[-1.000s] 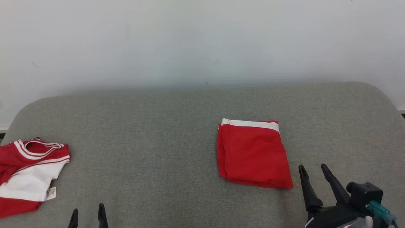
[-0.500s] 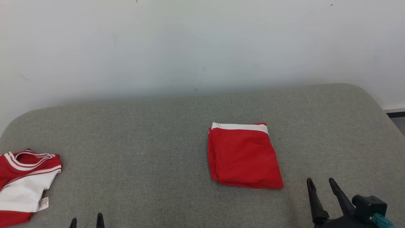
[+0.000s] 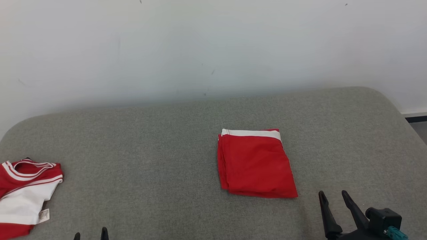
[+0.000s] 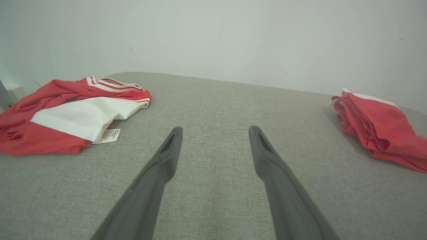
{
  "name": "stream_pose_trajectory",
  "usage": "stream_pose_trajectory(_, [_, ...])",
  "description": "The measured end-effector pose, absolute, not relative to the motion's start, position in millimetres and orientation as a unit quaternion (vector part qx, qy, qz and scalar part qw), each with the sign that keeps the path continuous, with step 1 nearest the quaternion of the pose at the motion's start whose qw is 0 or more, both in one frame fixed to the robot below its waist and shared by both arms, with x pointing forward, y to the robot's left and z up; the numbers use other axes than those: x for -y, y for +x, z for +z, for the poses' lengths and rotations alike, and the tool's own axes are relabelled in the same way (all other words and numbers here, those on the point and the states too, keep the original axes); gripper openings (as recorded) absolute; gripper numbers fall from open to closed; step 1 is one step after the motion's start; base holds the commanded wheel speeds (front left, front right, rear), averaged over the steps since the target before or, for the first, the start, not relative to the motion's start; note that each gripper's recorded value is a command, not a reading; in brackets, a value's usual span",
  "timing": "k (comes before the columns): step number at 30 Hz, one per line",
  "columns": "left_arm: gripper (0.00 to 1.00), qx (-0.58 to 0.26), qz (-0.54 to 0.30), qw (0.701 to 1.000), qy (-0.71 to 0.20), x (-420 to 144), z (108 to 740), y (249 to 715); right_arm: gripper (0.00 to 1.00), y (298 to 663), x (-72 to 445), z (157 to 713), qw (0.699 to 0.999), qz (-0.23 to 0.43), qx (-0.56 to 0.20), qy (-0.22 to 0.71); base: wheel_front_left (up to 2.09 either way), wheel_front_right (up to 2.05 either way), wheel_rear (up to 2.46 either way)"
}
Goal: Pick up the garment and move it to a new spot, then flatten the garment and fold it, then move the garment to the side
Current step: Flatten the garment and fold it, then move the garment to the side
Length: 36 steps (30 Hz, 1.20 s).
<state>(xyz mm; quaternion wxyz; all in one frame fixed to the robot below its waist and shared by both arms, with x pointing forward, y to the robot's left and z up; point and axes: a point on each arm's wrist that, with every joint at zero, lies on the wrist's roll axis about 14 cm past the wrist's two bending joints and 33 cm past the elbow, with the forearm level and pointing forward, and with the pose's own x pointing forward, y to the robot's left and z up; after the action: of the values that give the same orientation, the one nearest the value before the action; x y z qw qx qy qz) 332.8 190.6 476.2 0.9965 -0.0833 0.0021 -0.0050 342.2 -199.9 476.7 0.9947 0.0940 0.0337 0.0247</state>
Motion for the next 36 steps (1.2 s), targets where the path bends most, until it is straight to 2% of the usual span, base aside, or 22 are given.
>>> stream_pose_trajectory(25, [1.0, -0.012, -0.002, 0.997, -0.082, -191, 470, 335, 1.0, 357, 188, 470, 0.992, 0.043, -0.065, 0.099, 0.0, 0.0, 0.0])
stream_pose_trajectory(29, [1.0, -0.013, -0.002, 0.996, -0.083, -191, 469, 335, 1.0, 373, 183, 476, 0.99, 0.06, -0.097, 0.088, 0.0, 0.0, 0.0])
stream_pose_trajectory(36, [1.0, -0.004, -0.006, 0.997, -0.079, -189, 476, 343, 1.0, 402, 186, 474, 0.97, 0.077, -0.217, 0.072, 0.0, 0.0, 0.0])
